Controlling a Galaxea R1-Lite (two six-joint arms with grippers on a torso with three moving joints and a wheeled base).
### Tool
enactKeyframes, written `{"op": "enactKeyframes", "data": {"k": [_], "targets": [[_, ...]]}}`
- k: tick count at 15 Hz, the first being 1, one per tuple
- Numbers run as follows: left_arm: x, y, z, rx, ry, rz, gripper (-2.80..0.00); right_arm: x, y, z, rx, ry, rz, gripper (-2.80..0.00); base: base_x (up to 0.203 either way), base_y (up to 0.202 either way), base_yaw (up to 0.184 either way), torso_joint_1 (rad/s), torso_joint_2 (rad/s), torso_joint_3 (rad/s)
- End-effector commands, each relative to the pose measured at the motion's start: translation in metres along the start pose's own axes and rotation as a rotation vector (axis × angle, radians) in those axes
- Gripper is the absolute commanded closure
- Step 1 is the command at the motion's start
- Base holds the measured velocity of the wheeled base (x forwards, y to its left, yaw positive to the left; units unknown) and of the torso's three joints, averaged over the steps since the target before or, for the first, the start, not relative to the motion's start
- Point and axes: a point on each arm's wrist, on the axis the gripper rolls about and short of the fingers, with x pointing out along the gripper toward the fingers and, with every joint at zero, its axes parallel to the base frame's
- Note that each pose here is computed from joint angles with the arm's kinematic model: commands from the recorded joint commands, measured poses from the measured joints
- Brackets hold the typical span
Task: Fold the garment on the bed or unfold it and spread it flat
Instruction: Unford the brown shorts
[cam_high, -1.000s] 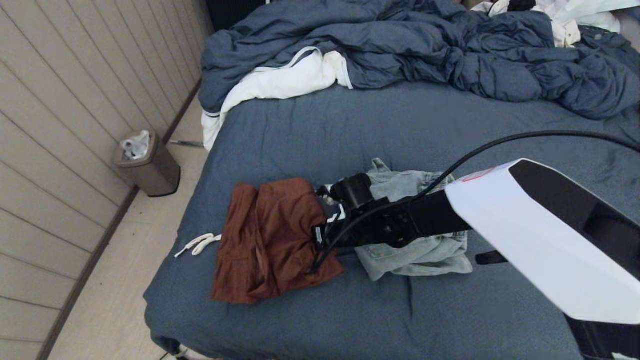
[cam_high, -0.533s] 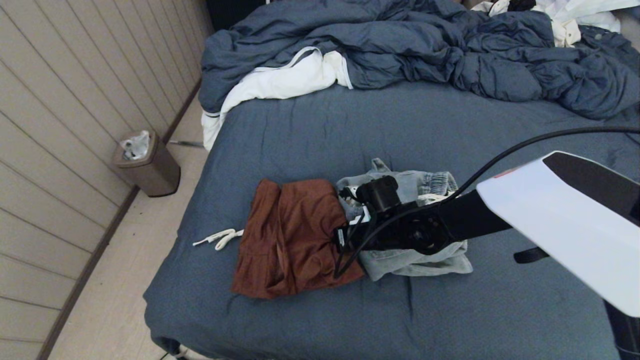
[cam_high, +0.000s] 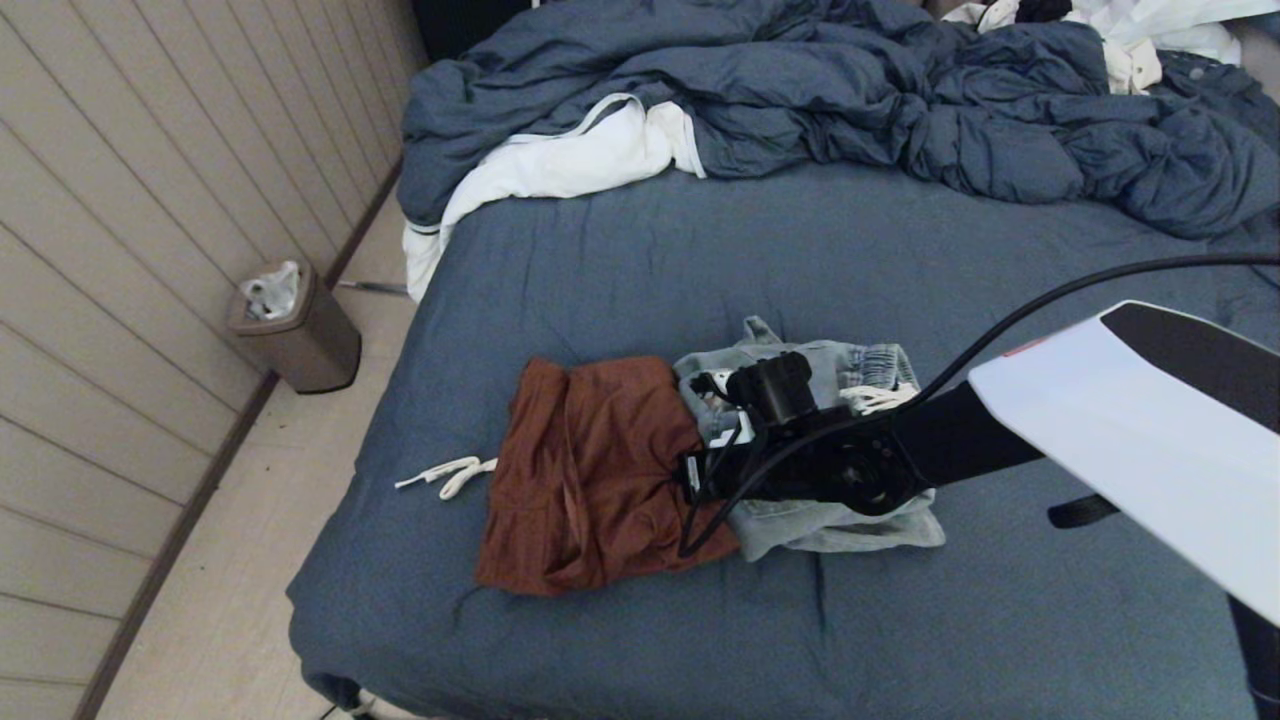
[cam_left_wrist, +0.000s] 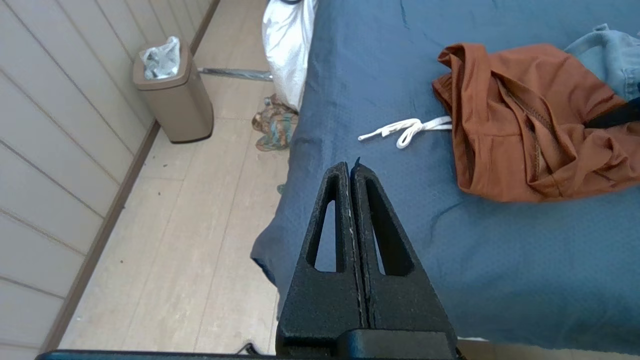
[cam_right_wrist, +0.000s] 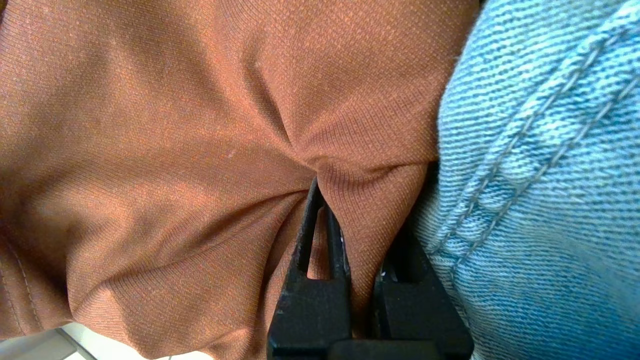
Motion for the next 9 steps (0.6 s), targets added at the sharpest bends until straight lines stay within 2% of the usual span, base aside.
{"op": "enactKeyframes", "data": {"k": [1, 4, 5, 9], "targets": [[0.0, 0.0, 0.0001, 0.0, -0.001, -0.001, 0.0, 0.0005, 0.0009, 0.0006, -0.001, -0.002, 0.003, 0.0, 0.0, 0.0, 0.0, 0.0, 0.0, 0.0], [0.0, 0.0, 0.0001, -0.002, -0.001, -0.001, 0.0, 0.0007, 0.0021, 0.0035, -0.001, -0.012, 0.006, 0.0, 0.0, 0.0, 0.0, 0.0, 0.0, 0.0], [0.0, 0.0, 0.0001, -0.002, -0.001, 0.001, 0.0, 0.0012, 0.002, 0.0032, 0.0, -0.012, 0.006, -2.8, 0.0, 0.0, 0.0, 0.0, 0.0, 0.0], [0.0, 0.0, 0.0001, -0.002, -0.001, -0.001, 0.0, -0.0029, 0.0024, 0.0062, -0.004, -0.023, 0.007, -2.8, 0.0, 0.0, 0.0, 0.0, 0.0, 0.0]]}}
